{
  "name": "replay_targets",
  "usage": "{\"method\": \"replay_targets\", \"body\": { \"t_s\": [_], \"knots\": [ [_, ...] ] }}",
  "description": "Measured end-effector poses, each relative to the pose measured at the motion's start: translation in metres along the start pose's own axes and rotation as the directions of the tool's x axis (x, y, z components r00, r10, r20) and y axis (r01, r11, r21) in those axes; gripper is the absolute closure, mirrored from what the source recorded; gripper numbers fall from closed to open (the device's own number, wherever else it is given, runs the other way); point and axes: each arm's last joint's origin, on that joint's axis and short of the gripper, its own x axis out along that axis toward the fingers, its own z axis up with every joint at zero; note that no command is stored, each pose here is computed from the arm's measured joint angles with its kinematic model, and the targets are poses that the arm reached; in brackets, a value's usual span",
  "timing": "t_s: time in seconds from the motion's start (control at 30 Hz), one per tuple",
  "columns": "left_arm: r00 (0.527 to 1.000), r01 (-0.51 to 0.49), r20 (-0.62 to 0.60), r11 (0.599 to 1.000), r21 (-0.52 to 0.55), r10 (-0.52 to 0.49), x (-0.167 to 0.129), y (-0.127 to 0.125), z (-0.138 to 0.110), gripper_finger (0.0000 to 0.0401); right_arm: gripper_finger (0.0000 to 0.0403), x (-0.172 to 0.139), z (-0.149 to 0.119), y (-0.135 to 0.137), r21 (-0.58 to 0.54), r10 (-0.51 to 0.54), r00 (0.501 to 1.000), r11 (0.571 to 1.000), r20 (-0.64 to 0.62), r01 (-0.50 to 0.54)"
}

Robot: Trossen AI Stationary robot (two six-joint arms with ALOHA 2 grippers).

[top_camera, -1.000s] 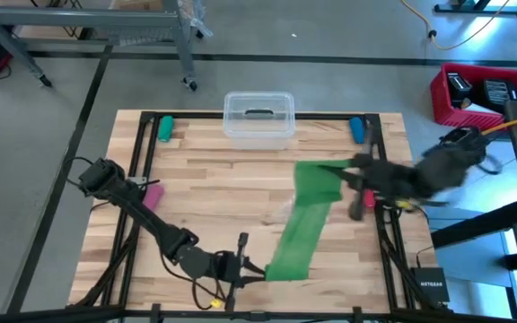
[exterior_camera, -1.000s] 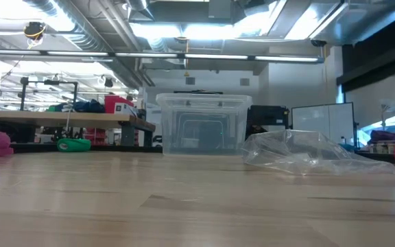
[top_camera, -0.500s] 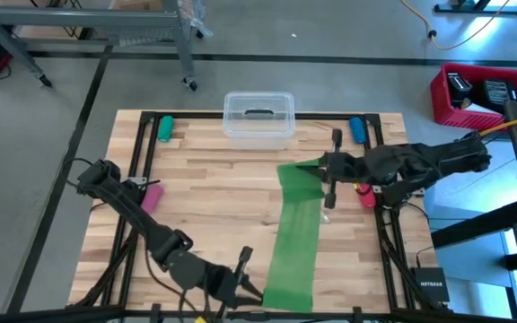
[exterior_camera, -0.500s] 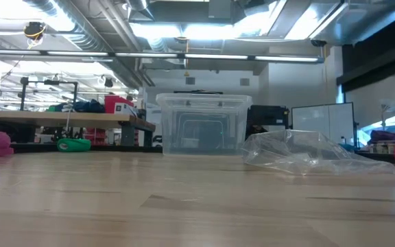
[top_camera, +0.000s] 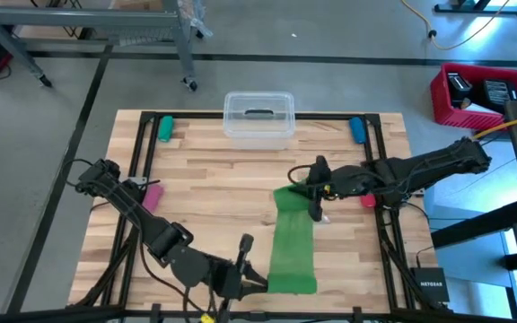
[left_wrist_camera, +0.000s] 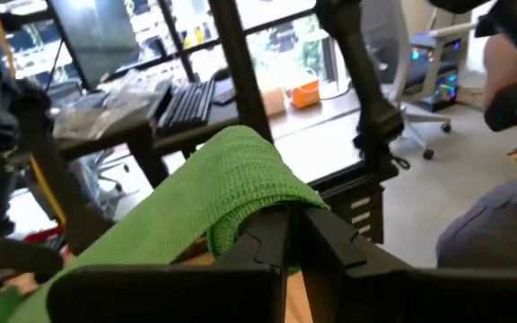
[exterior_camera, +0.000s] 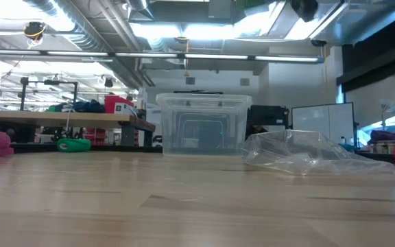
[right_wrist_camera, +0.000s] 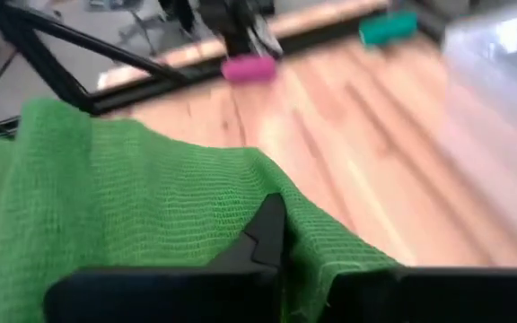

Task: Roll bandage
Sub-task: Roll the green bandage

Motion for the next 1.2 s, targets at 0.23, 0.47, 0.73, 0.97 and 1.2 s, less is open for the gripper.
{"method": "replay_targets", "body": {
  "t_s": [0.23,0.47,0.73,0.97,1.2],
  "knots": [
    [0.994,-0.025,-0.111,0.999,-0.046,0.02,0.004,0.01,-0.013,0.0391,0.0255,0.005,-0.022,-0.008,0.134,-0.047,0.99,0.989,-0.131,0.065],
    [0.944,-0.101,-0.325,0.988,-0.117,0.058,0.013,0.012,-0.044,0.0391,0.0146,0.004,-0.026,-0.007,0.236,0.011,0.981,0.971,-0.195,0.036],
    [0.896,-0.132,-0.442,0.978,-0.163,0.047,0.034,0.002,-0.078,0.0391,0.0107,0.005,-0.019,-0.002,0.298,0.112,0.982,0.953,-0.15,-0.064],
    [0.884,-0.11,-0.468,0.971,-0.214,-0.003,0.041,-0.005,-0.089,0.0391,0.0107,0.005,-0.012,0.002,0.554,0.158,0.984,0.828,-0.086,-0.085],
    [0.898,-0.101,-0.44,0.967,-0.232,-0.011,0.04,-0.008,-0.085,0.0391,0.0107,0.001,-0.009,0.003,0.61,0.206,0.976,0.783,-0.074,-0.119]
  ]
}}
